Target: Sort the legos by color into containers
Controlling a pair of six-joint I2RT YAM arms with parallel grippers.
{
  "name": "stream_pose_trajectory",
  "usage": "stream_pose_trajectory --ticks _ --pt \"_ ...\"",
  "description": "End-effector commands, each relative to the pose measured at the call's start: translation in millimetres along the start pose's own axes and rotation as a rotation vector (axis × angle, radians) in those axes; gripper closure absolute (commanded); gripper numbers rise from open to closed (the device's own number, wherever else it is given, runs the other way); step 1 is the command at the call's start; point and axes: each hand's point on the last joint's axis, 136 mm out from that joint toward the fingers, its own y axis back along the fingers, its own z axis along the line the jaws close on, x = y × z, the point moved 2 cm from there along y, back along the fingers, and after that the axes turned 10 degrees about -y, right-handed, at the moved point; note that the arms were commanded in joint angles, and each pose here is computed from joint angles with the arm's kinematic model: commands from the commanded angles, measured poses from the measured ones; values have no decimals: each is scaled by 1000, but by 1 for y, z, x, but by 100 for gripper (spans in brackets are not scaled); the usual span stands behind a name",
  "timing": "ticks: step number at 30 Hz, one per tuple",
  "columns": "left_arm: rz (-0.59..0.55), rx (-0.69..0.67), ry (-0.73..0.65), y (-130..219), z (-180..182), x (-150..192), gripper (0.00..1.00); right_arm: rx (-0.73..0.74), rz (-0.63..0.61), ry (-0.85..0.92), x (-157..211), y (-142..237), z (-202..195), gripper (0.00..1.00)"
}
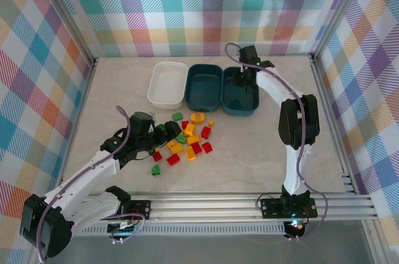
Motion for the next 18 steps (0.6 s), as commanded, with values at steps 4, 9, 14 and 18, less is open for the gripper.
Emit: stream_pose_trajectory --ticks 4,9,14,18 --pt "-13 24 -47 8 -14 -6 0 -22 -96 -46 -22 59 -1 43" --pt "-16 10 -45 5 -12 -7 0 -68 -125 -84 13 91 2 42" --pt "-8 -36 -31 -5 2 -2 0 -166 -38 -2 111 101 42 40" --pt "2 -74 -3 -9 20 9 0 -194 133 141 201 92 65 42"
